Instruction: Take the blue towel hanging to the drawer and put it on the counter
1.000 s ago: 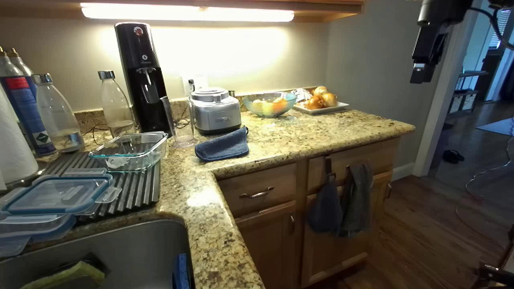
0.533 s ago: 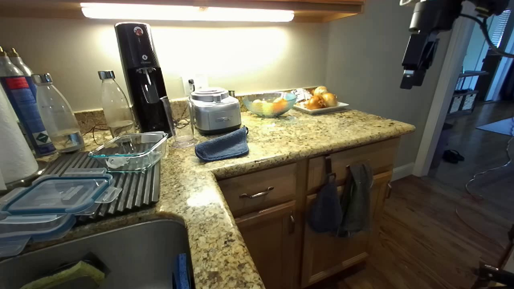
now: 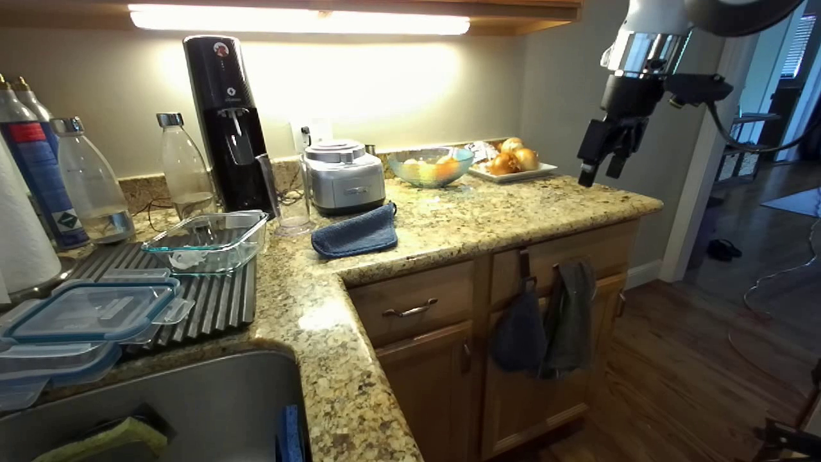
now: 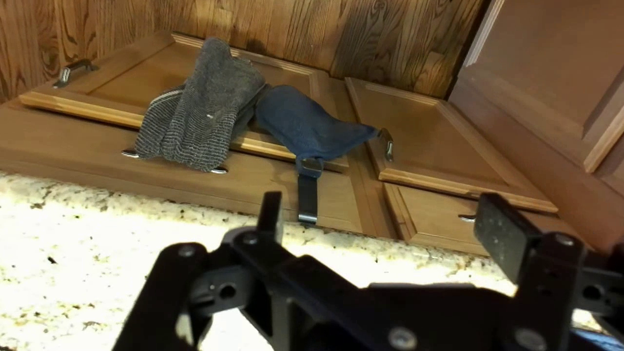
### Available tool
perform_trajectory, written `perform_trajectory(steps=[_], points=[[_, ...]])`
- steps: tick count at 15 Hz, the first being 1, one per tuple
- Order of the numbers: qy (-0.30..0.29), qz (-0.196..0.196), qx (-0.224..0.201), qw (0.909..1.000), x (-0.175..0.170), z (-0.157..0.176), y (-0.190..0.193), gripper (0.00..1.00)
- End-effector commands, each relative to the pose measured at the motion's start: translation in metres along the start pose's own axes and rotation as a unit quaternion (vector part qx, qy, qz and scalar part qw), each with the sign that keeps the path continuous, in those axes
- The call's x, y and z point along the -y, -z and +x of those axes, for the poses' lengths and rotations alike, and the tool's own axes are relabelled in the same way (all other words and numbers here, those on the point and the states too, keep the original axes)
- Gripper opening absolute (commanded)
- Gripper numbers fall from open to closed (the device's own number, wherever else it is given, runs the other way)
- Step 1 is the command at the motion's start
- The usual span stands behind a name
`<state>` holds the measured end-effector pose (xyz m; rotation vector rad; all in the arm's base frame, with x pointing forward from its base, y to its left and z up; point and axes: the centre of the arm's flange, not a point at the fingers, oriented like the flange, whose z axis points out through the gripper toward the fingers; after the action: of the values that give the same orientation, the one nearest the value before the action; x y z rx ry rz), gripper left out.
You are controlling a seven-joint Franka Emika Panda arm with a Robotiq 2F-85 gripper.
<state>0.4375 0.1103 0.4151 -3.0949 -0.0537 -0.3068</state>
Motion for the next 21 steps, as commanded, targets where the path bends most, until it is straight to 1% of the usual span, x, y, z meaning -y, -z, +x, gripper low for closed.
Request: perform_trajectory(steps=[1,3,5,6,8,11,18,21], points=[[-0.035,-0.025,-0.013,0.9990,-0.002,0.011,-0.046,1.00],[-0.040,-0.036,-0.005,0.9986,-0.003,0.013,-0.064,1.00],[-0.042,-0.051,0.014,0.9977,-0.003,0.013,-0.070,1.00],[-0.028,-0.035,0.012,0.9989,-0.005,0.009,-0.066,1.00],[-0.031,-0.041,0.017,0.9985,-0.005,0.010,-0.073,1.00],[-0.033,-0.041,0.016,0.9985,-0.005,0.011,-0.072,1.00],[-0.032,-0.060,-0.020,0.9975,-0.001,0.007,-0.152,1.00],[-0.045,-0.063,-0.020,0.9968,-0.007,0.003,-0.190,1.00]])
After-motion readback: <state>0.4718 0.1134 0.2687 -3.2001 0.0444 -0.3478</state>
